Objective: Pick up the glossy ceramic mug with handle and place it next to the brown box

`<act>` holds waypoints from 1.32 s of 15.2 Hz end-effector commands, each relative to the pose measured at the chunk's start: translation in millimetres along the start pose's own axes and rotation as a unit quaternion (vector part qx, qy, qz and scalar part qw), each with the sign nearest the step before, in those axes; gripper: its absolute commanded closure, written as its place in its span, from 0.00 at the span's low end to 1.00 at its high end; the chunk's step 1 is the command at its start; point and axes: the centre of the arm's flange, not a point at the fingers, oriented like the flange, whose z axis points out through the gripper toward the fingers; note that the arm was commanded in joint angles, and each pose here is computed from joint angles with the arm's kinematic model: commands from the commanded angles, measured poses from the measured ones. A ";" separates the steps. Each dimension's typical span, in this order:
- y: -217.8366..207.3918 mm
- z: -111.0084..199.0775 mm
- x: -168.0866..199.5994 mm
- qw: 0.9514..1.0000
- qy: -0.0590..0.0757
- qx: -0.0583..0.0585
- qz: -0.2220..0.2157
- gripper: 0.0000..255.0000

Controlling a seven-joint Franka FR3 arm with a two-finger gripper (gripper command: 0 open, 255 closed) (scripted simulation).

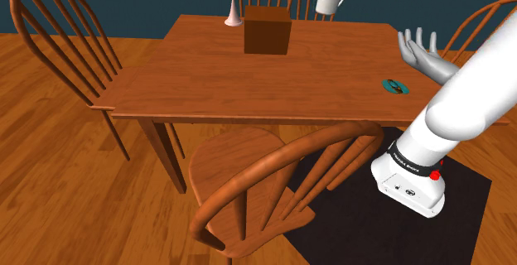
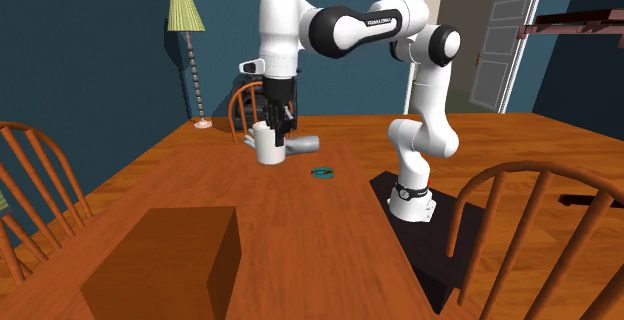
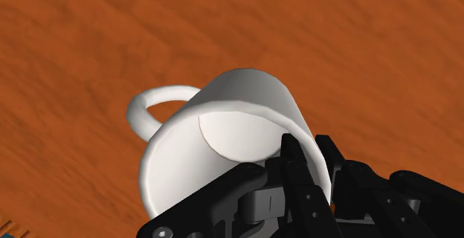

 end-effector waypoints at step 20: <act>-21.6 93.3 37.0 1.000 0.000 0.000 0.000 1.00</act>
